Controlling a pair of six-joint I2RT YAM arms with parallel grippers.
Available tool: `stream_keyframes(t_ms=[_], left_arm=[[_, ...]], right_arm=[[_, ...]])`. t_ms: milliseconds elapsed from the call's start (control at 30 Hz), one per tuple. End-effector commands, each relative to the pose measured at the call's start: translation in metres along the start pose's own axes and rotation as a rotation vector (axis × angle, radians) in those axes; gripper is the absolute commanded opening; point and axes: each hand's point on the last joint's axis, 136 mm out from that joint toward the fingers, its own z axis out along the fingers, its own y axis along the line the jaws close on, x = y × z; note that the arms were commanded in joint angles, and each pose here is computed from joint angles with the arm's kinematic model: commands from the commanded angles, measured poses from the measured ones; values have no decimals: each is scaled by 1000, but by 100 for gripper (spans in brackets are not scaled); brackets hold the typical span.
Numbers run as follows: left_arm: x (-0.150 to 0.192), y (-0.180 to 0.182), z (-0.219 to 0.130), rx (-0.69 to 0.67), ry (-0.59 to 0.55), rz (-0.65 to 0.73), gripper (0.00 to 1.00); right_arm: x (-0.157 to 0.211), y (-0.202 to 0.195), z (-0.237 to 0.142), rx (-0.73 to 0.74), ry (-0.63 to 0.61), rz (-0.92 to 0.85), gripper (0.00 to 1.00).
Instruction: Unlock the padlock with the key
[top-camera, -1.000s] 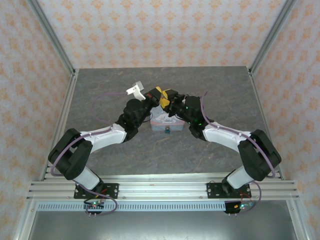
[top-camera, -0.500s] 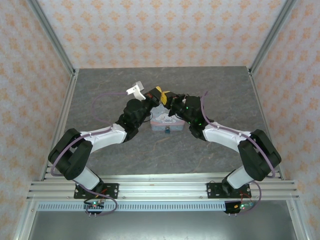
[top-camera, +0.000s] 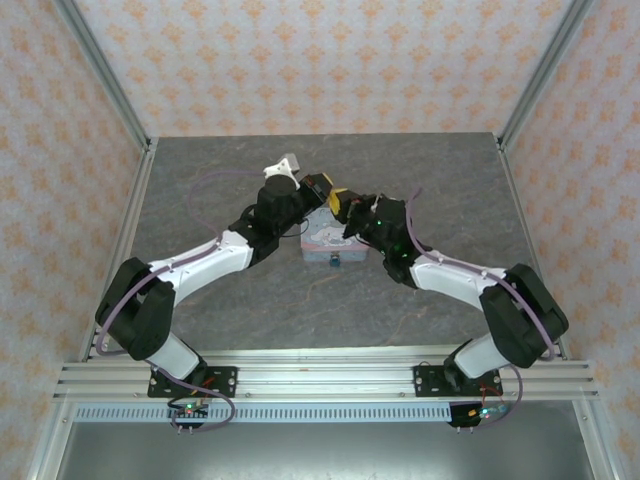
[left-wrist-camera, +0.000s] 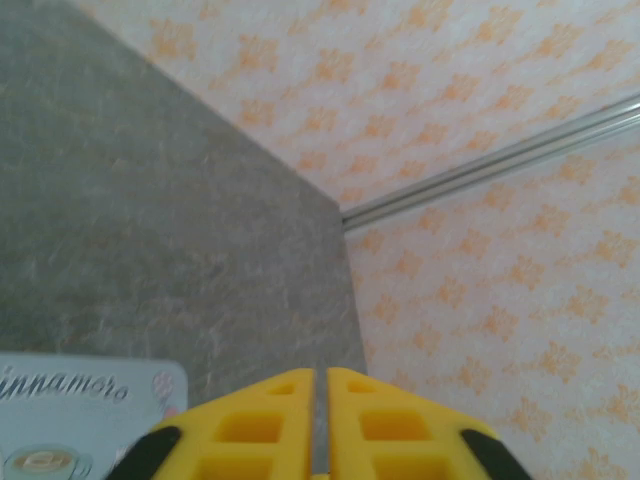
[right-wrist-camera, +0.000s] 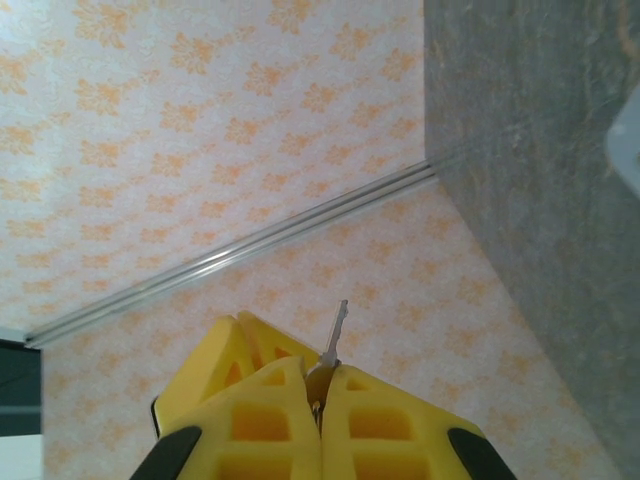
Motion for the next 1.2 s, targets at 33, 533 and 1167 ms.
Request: stream_keyframes(t_ms=[33, 533, 1167], left_arm=[[-1, 1, -21, -39, 117, -130, 37], [64, 22, -24, -55, 454, -164, 59], [89, 43, 1, -104, 490, -202, 42]], right_arm=[[-16, -12, -17, 57, -34, -117, 0], [-16, -64, -39, 288, 48, -436, 0], [-13, -74, -37, 299, 73, -437, 0]])
